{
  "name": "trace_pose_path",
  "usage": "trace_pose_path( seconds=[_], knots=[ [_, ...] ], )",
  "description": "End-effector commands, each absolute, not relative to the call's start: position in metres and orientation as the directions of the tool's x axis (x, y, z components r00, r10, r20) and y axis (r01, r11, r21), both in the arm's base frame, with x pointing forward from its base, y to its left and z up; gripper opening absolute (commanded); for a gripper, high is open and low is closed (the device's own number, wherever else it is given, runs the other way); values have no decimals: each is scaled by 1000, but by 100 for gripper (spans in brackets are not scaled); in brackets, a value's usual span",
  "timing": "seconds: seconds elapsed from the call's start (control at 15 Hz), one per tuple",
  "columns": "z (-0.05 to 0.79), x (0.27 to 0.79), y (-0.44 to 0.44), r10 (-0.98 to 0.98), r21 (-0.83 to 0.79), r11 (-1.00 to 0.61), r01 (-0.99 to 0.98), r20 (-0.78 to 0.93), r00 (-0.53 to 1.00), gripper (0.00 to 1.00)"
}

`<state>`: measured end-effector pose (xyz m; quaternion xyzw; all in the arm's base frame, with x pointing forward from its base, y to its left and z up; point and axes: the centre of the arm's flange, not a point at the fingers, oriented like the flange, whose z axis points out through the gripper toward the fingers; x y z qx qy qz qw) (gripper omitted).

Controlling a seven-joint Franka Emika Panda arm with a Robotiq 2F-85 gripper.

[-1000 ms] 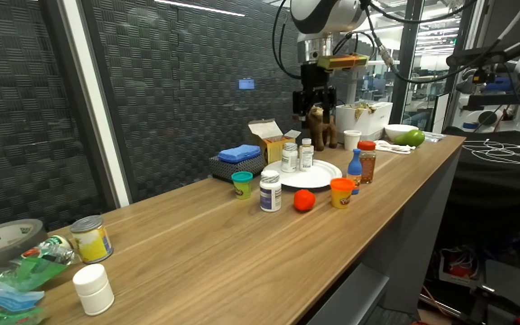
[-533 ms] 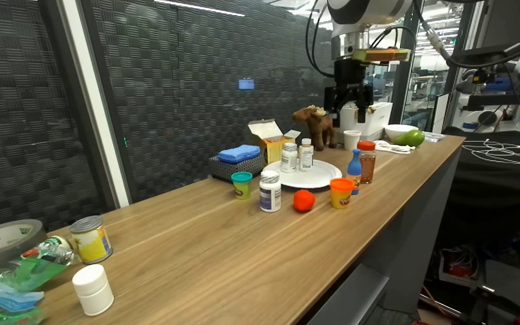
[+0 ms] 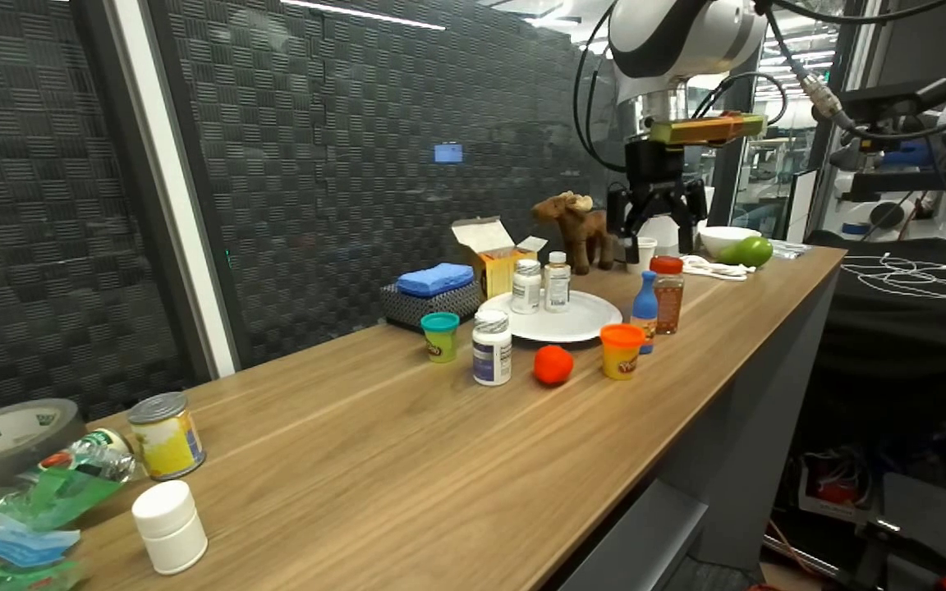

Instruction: Place the bottles and orange toy on the white plate

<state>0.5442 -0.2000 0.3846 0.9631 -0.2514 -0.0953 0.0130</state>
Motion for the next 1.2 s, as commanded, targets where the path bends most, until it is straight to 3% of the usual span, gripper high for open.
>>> trace_pose_path(
  seconds=[0.0,0.2,0.33,0.67,1.13],
  knots=[
    [386,533,-194,-546,73,-837,-542,-178,819,100],
    [385,529,-197,-579,75,-814,-576,-188,793,84],
    [382,529,-199,-591,74,-804,-589,-195,783,63],
    [386,525,-200,-614,77,-787,-612,-197,764,25],
    [426,530,-194,-606,57,-794,-605,-140,783,25]
  ],
)
